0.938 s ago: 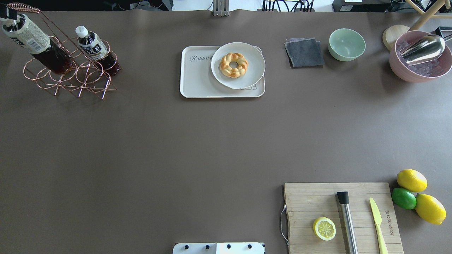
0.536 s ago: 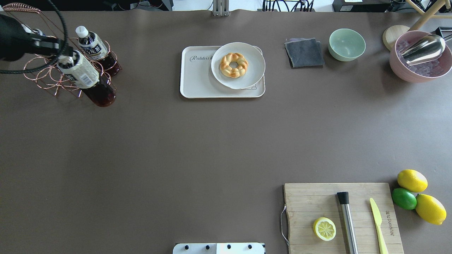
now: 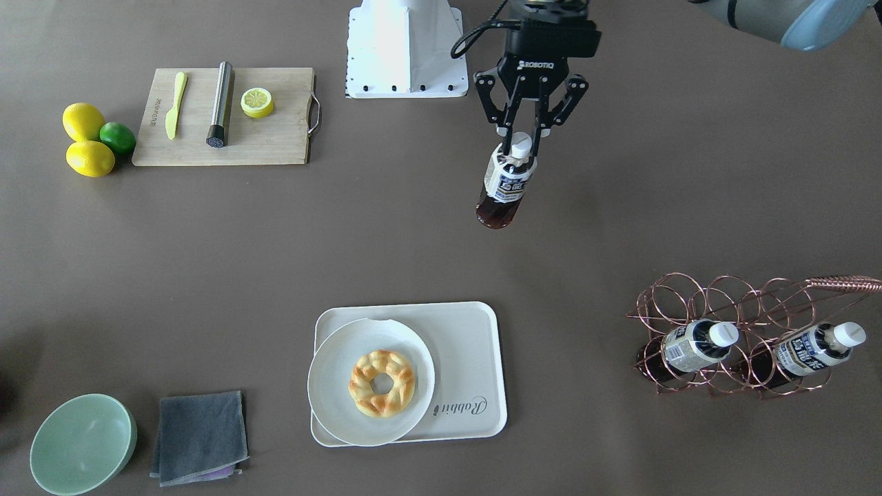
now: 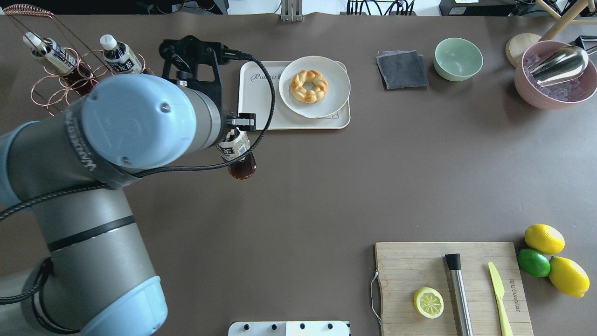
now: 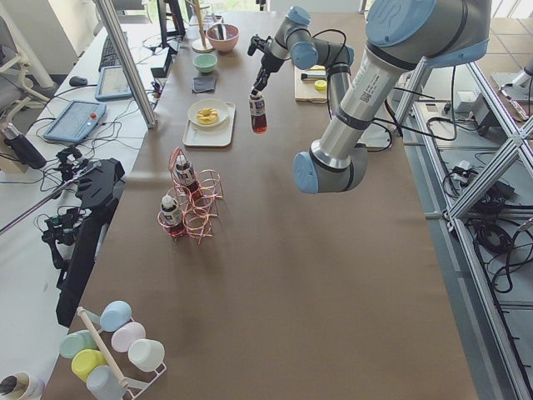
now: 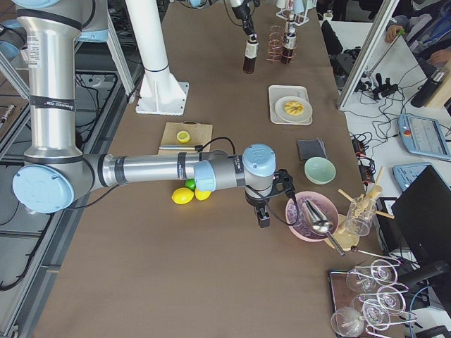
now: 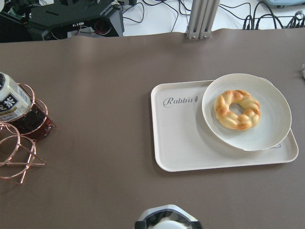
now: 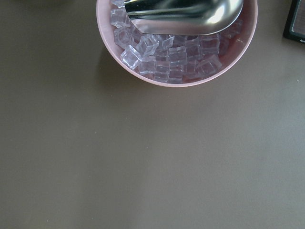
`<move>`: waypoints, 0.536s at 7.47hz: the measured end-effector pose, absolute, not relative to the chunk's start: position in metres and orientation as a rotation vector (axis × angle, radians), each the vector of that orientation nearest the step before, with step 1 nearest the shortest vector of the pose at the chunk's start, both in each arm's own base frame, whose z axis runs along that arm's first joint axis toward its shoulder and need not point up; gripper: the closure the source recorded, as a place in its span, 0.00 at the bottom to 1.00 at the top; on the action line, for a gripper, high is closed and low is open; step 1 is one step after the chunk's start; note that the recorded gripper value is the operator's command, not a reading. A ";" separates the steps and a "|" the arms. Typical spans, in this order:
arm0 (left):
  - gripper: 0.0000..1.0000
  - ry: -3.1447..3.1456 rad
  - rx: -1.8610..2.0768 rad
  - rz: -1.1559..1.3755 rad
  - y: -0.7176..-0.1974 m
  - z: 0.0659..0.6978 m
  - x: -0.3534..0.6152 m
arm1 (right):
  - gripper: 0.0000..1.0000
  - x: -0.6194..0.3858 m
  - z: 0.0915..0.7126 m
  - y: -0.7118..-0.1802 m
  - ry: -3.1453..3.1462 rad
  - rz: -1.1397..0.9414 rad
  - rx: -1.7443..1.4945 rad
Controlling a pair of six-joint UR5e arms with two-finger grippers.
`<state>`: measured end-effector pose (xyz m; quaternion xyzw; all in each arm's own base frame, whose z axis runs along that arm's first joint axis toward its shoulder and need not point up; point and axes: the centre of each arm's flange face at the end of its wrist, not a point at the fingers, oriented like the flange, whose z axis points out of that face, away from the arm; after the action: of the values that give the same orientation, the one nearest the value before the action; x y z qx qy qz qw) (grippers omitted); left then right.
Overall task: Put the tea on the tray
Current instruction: 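Carry the bottle with the left gripper toward the tray and set it down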
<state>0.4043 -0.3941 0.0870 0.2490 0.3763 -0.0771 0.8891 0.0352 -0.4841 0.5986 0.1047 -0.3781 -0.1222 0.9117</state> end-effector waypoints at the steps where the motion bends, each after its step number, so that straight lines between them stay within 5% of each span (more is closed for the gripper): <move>1: 1.00 0.782 0.506 -0.169 -0.386 0.070 0.442 | 0.00 0.035 0.597 -0.484 -0.781 -0.253 0.218; 4: 1.00 0.799 0.461 -0.164 -0.357 0.058 0.499 | 0.00 0.035 0.596 -0.483 -0.780 -0.253 0.221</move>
<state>0.4993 -0.3568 0.0576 0.2222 0.3848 -0.0790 0.8923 0.0351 -0.4832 0.5957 0.1071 -0.3783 -0.1228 0.9112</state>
